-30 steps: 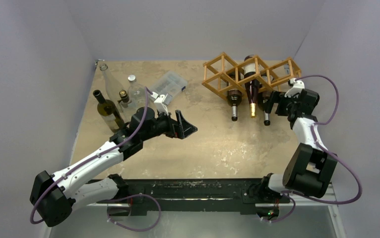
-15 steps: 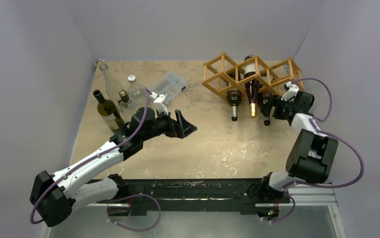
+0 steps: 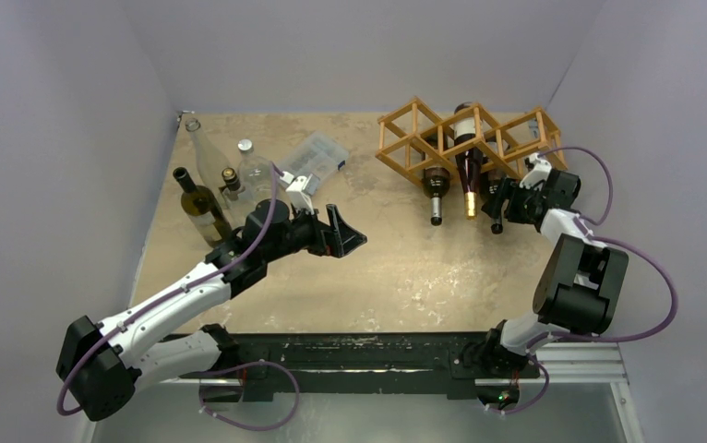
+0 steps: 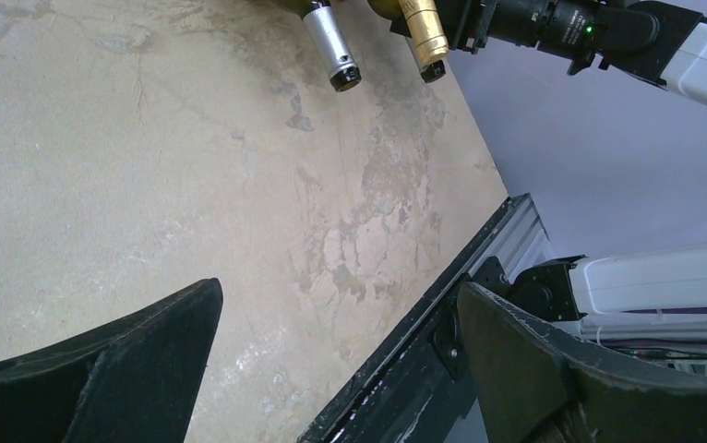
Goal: Take the wine bottle off the wine rack
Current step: Pick up the wine bottle from the wine rack.
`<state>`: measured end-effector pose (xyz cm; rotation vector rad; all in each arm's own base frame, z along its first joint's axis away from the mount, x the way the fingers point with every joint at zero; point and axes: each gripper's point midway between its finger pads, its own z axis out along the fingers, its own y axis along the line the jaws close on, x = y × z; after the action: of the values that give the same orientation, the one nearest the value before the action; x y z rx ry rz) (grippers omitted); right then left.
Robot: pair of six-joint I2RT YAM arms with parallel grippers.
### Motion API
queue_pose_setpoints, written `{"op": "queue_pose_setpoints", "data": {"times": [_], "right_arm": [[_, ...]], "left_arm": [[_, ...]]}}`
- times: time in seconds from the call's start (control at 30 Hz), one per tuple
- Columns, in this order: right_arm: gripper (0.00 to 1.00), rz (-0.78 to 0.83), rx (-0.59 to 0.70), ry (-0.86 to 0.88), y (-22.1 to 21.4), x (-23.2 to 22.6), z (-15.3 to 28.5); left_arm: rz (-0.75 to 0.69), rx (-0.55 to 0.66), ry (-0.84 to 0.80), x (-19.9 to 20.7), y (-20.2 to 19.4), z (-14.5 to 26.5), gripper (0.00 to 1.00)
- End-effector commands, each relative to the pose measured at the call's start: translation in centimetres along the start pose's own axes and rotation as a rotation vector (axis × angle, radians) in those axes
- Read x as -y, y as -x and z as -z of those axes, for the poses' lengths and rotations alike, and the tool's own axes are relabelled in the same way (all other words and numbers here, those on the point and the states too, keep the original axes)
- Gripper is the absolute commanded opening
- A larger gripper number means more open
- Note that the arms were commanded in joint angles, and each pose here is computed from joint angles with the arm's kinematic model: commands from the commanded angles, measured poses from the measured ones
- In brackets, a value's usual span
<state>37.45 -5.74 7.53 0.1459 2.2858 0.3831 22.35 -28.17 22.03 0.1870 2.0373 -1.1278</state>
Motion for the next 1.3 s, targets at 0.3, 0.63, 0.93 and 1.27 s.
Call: {"op": "queue_pose_setpoints", "data": {"times": [0.3,0.63,0.93,1.27], "right_arm": [[0.66,-0.008,0.023,0.049,1.1,-0.9,-0.3],[0.60,-0.021,0.016,0.058,0.8,-1.0,-0.5],[0.55,-0.027,0.006,0.068,0.5,-1.1,-0.6],[0.55,-0.043,-0.020,0.088,-0.3,-1.3,-1.0]], "left_arm": [[-0.022,0.037,-0.018,0.4,0.6,-0.1,1.00],[-0.023,0.049,-0.016,0.3,0.7,0.1,1.00],[-0.020,0.049,-0.014,0.2,0.6,0.1,1.00],[-0.019,0.053,-0.013,0.1,0.5,0.3,1.00]]}}
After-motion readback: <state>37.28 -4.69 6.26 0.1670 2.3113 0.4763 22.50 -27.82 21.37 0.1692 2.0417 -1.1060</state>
